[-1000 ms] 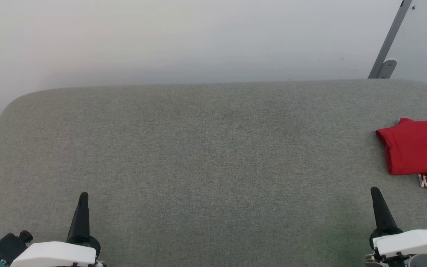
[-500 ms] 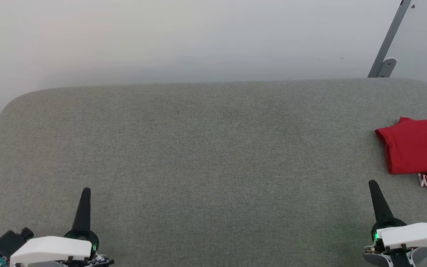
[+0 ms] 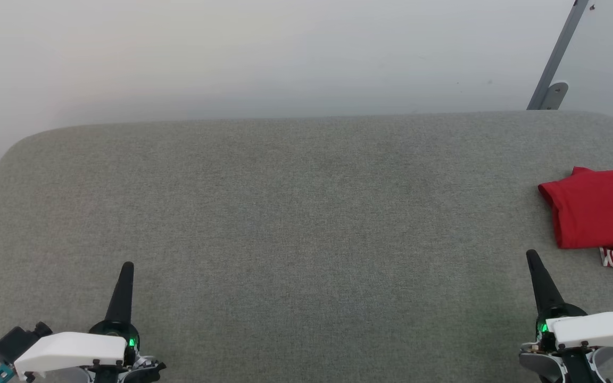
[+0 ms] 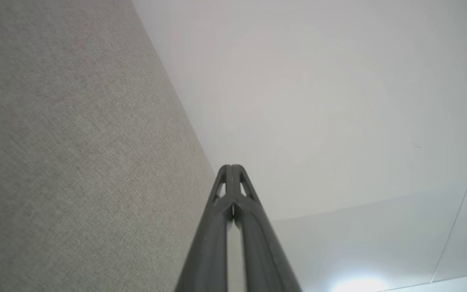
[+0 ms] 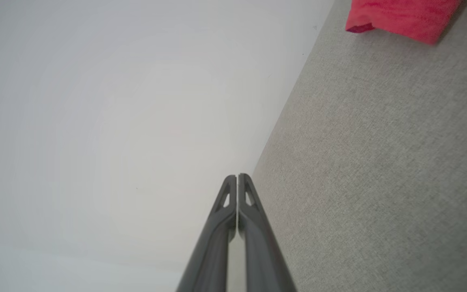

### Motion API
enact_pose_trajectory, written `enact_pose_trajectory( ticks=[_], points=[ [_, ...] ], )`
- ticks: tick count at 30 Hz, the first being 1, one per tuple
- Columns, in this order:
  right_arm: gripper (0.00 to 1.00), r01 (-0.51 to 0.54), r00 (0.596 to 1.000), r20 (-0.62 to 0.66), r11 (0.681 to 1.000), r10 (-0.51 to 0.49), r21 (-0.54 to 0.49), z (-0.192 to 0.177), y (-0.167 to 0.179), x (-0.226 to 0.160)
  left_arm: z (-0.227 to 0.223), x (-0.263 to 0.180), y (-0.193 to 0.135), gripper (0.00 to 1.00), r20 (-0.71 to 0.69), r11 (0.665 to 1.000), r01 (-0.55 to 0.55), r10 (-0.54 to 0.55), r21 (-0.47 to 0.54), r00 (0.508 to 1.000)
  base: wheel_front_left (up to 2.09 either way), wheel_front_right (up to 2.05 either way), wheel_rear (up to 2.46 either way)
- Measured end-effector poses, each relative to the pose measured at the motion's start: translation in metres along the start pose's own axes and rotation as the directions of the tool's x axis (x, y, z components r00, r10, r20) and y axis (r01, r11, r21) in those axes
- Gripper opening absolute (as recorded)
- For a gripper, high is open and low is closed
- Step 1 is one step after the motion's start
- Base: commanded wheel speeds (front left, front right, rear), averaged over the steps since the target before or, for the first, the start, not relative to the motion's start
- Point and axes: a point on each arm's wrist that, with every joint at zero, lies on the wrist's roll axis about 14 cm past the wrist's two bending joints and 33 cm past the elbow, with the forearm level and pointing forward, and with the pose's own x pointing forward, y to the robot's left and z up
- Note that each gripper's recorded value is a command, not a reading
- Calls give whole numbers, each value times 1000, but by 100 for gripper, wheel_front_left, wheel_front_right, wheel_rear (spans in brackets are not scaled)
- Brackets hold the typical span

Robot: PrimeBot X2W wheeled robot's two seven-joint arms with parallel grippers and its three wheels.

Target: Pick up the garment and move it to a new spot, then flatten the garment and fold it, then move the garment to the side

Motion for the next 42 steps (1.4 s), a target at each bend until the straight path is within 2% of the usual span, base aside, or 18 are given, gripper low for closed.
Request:
enact_pose_trajectory(
  ticks=[18,42],
  points=[
    [0,-19,1000,-10,991,21,130,-1,7,5,-3,6,-4,0,-19,991,10,-12,-133,1000,0,0,0],
    [0,-50,998,-15,957,56,285,-2,16,11,-7,15,-12,0,-36,954,28,-41,-297,999,0,0,0]
  ],
)
